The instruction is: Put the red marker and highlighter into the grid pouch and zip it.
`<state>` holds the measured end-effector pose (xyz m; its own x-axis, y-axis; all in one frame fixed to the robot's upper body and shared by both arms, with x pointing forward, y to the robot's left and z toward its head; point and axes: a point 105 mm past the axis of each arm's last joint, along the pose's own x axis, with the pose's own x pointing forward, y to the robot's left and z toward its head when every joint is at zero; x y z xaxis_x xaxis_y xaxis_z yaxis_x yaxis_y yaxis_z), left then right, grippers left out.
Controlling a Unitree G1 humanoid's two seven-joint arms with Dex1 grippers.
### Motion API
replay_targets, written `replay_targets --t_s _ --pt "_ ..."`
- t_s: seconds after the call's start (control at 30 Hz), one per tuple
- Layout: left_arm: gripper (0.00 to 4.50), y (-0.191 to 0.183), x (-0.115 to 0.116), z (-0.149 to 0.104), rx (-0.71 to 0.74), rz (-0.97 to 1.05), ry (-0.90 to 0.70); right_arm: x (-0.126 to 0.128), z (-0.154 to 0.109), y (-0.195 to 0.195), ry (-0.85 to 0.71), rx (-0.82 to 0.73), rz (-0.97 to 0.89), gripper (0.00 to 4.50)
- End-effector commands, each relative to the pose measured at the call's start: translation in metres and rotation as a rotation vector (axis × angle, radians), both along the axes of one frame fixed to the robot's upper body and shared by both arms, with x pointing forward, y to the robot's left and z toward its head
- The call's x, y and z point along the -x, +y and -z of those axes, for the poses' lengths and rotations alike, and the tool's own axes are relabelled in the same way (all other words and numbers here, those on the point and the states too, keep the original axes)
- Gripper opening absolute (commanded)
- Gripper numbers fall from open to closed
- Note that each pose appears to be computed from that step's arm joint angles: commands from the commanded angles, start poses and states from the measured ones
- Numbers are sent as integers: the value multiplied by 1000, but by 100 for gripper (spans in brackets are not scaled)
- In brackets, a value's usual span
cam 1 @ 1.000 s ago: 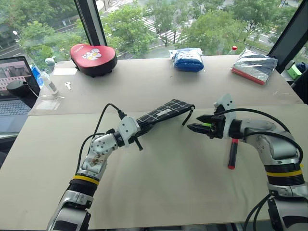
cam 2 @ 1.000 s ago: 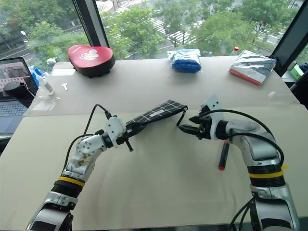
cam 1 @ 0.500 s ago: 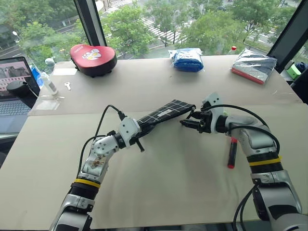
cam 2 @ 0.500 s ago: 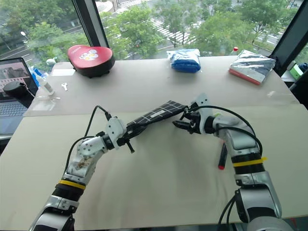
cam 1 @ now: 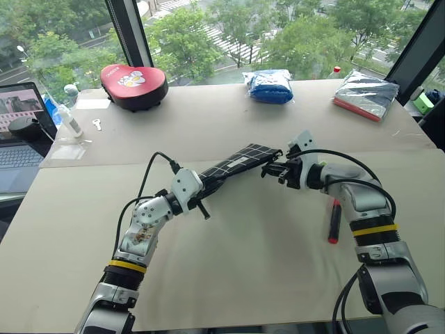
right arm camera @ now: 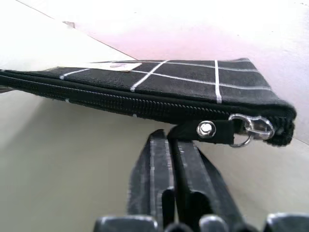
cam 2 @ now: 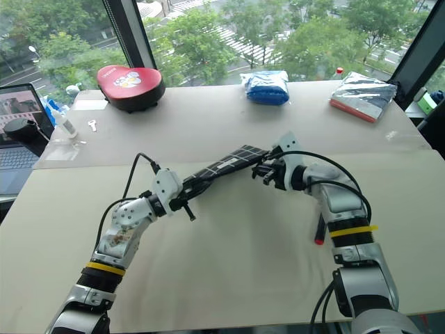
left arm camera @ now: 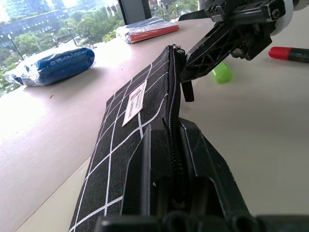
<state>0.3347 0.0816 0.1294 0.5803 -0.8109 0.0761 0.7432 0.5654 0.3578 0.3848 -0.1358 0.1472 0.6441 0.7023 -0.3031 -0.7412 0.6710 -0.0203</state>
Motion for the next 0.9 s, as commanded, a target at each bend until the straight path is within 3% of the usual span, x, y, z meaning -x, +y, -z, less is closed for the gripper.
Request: replay_targets --t_s 0.03,0.23,0.63,0.77,0.9 --pt "0 -1 1 -15 34 -3 -52 5 -19 3 -84 -3 -43 4" --pt "0 -3 0 -16 40 -1 -53 16 -10 19 -70 60 -117 4" --pt "0 -7 -2 -16 48 10 -50 52 -30 91 -94 22 -365 4" --pt "0 -8 -2 -16 50 14 -48 73 -20 105 -64 58 -460 4" --pt "0 -10 -2 -16 53 16 -47 70 -8 107 -50 97 -420 4"
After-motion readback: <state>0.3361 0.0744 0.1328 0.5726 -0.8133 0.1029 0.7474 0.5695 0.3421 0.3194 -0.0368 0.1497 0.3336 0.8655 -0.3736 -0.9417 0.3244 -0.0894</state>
